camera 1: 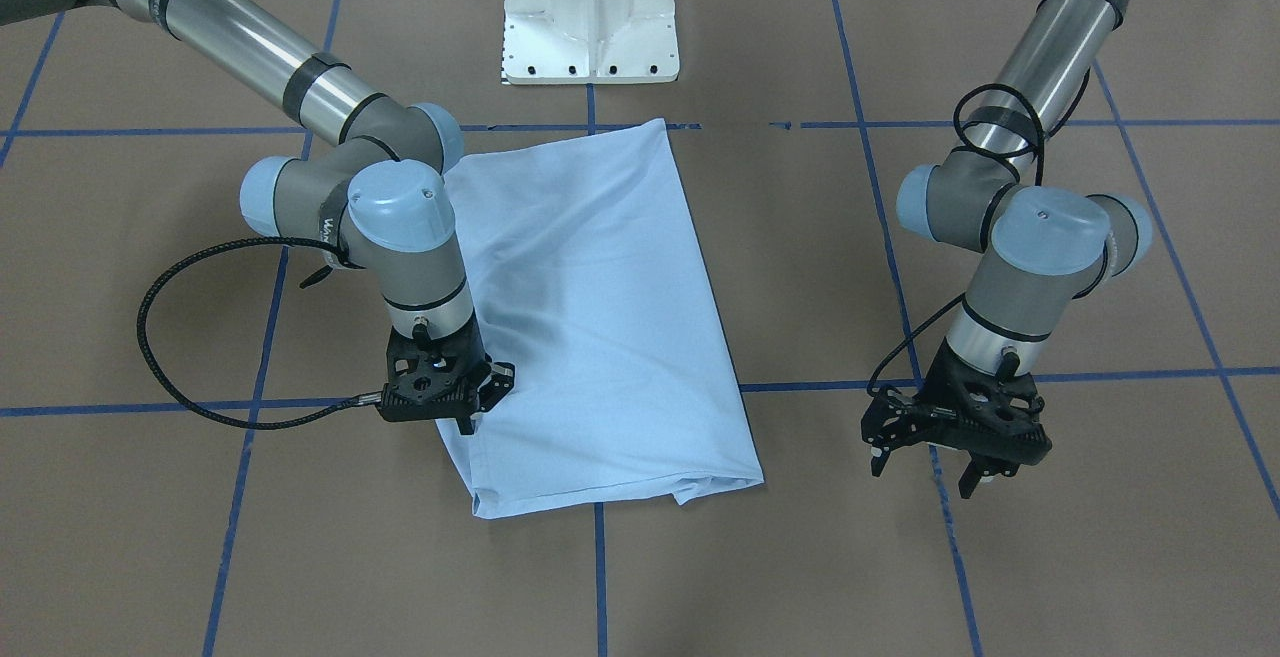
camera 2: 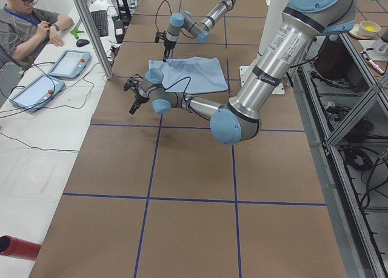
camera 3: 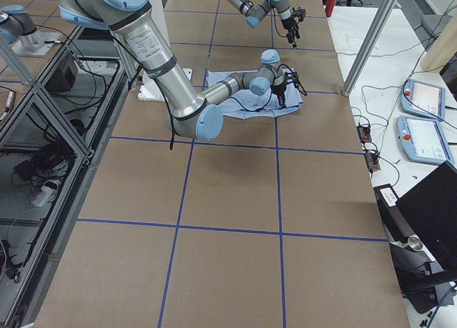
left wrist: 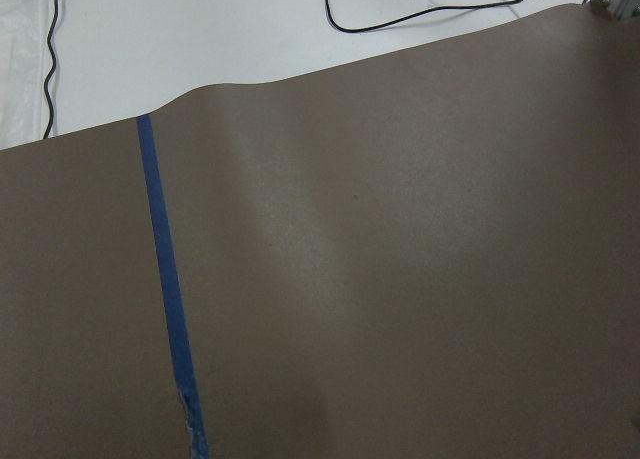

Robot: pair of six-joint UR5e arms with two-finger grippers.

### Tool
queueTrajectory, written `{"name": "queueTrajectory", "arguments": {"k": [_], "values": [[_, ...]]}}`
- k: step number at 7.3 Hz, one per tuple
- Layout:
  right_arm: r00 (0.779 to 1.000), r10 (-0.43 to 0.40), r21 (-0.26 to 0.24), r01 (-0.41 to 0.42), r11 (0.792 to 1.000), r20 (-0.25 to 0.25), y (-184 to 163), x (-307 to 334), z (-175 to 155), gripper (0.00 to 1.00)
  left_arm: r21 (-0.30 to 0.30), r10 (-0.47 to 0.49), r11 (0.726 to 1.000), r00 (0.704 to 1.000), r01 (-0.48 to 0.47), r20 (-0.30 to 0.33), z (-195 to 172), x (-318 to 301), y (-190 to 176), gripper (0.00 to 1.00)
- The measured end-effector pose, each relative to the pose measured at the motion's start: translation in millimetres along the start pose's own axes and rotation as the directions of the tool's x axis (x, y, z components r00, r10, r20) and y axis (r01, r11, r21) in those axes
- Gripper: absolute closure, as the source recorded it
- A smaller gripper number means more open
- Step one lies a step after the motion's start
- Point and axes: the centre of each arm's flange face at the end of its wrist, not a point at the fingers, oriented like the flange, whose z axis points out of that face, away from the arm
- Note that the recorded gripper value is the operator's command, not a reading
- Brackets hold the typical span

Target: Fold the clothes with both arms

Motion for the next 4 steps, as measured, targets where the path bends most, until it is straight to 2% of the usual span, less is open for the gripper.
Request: {"name": "queueTrajectory", "arguments": {"k": [2, 4], "values": [[1.000, 0.000, -0.001, 0.000, 1.000, -0.004, 5.3, 11.2, 1.3, 0.00, 0.000, 0.000, 1.000, 1.000, 0.000, 0.000, -0.1, 0.1, -0.1, 0.00], [1.000, 0.000, 0.016, -0.001, 1.000, 0.026, -14.4, 6.9, -16.4, 0.00, 0.010, -0.014, 1.000, 1.000, 0.015, -0.024, -8.6, 10.2, -4.3, 0.00]]}}
